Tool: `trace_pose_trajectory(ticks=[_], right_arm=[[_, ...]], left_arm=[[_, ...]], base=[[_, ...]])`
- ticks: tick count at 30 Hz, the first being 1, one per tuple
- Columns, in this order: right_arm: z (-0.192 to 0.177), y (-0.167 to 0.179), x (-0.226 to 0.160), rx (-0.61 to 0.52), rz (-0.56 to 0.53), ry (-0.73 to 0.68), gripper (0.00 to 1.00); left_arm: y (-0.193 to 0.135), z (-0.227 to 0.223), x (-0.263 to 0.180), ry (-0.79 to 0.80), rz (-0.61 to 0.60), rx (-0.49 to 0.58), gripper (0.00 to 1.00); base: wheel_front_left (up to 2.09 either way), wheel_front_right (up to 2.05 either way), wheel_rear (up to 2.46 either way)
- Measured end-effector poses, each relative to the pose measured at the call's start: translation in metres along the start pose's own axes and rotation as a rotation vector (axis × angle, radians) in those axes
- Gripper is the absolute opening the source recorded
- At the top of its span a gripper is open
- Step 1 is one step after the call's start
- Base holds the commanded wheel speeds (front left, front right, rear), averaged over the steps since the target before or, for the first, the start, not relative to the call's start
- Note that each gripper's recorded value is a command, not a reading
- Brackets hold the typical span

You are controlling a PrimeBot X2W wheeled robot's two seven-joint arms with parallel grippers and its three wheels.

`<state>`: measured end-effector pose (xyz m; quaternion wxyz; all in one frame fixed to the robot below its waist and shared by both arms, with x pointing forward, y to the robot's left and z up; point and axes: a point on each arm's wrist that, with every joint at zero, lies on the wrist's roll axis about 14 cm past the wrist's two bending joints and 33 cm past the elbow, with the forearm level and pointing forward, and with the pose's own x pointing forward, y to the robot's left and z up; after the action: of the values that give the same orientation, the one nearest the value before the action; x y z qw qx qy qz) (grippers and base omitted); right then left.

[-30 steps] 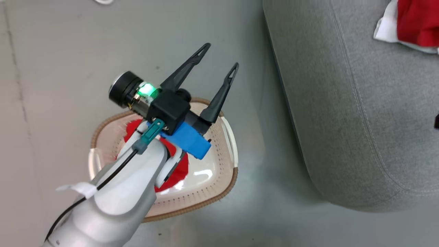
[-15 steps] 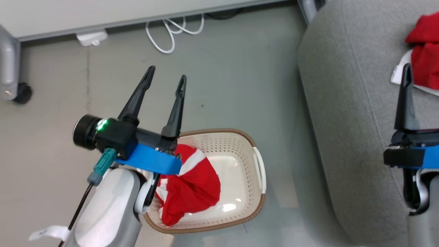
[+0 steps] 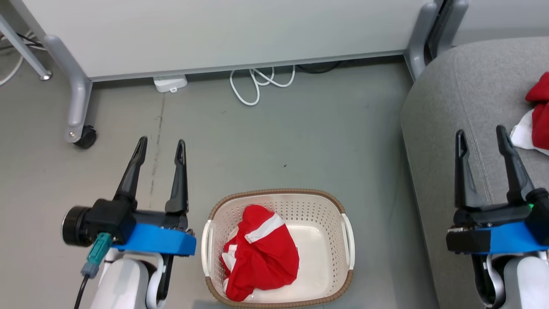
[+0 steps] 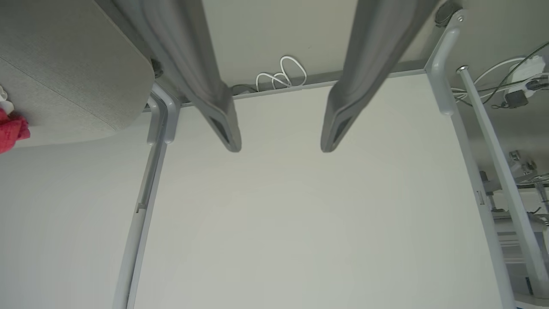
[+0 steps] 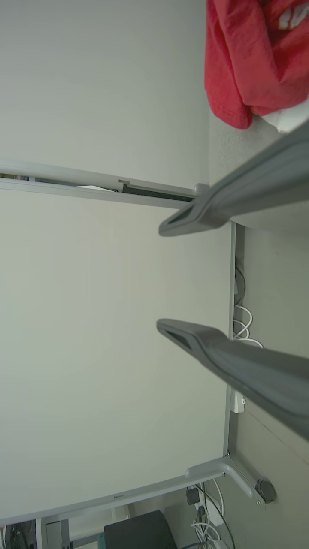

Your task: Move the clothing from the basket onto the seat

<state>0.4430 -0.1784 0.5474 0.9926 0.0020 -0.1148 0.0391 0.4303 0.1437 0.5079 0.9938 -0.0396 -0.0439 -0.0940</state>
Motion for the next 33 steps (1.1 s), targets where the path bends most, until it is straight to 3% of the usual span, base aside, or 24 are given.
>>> trace_pose_trajectory(ticks=[16, 33], right_arm=[[-0.015, 0.019, -0.034, 0.054, 0.034, 0.077, 1.00], [-0.012, 0.028, -0.042, 0.076, 0.055, 0.080, 1.00]], left_arm=[[0.019, 0.007, -0.038, -0.009, 0.097, -0.011, 1.00], [0.022, 0.005, -0.053, 0.002, 0.118, -0.010, 1.00]], base=[[0.00, 0.00, 0.00], [0.00, 0.00, 0.00]])
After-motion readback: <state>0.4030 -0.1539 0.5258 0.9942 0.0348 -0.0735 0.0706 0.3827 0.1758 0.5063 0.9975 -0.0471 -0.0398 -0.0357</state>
